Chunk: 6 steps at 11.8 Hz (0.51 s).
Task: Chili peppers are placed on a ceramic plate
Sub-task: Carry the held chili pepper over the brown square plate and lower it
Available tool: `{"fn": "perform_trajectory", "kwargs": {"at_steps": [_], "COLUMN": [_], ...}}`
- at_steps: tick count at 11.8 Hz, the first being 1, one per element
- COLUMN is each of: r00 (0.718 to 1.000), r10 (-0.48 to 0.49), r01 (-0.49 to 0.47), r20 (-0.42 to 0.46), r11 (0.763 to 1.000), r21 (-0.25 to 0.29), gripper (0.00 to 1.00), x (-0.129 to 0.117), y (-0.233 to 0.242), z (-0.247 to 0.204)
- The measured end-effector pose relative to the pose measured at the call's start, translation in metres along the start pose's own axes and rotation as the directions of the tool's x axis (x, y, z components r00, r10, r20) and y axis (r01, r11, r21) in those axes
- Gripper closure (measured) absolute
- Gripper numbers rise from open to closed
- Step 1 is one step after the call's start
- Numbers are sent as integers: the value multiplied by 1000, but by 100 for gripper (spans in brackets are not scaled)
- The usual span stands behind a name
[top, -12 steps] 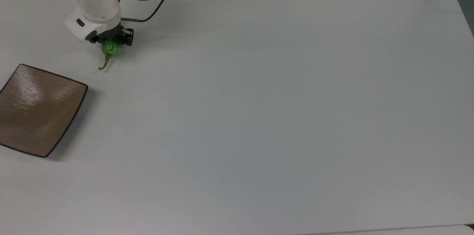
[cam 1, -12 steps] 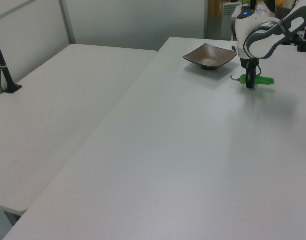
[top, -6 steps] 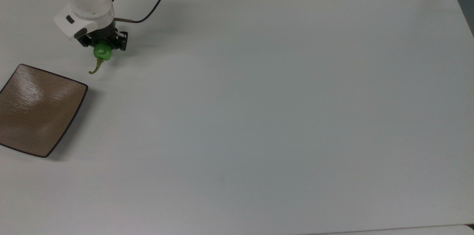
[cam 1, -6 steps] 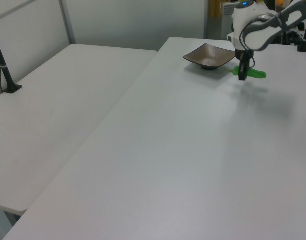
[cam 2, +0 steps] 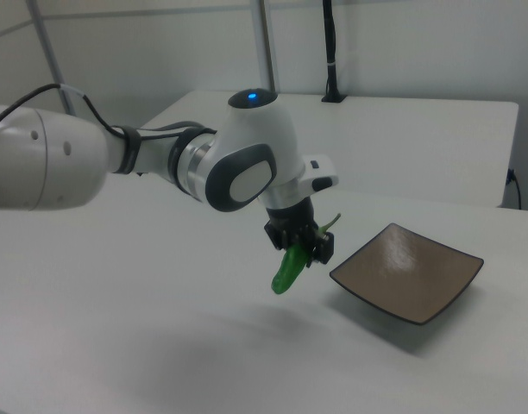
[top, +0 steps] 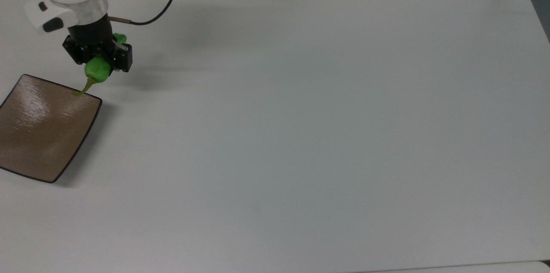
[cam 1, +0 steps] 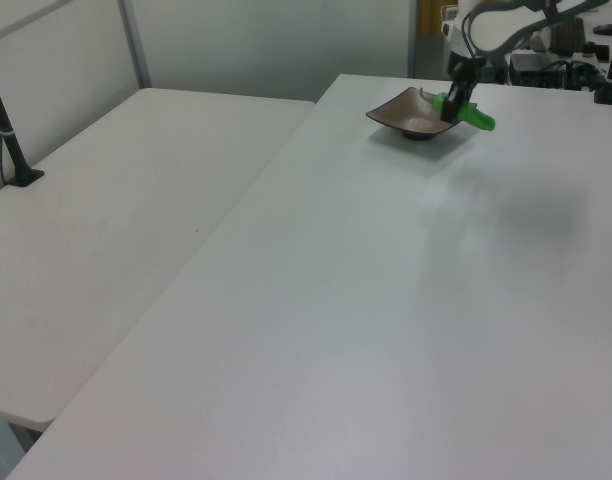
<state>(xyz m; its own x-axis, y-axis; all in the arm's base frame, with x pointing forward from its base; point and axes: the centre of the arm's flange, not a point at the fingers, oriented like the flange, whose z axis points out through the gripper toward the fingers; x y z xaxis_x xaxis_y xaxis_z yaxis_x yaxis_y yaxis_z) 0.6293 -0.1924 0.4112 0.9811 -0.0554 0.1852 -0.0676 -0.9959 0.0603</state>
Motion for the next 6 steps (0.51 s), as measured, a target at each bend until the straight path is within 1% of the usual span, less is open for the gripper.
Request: {"fn": "perform_trajectory", "kwargs": {"at_steps": [2, 3, 5, 6], "r00": [999, 998, 989, 978], "r10": [27, 57, 134, 182], "r01": [-26, -56, -132, -180], "r20": [-25, -34, -60, -98], "r11": [999, 998, 991, 983], "r21": [21, 30, 28, 30], "gripper": [86, 85, 85, 85], "x": [15, 23, 40, 49], "y": [3, 6, 21, 32], "z": [1, 4, 9, 9]}}
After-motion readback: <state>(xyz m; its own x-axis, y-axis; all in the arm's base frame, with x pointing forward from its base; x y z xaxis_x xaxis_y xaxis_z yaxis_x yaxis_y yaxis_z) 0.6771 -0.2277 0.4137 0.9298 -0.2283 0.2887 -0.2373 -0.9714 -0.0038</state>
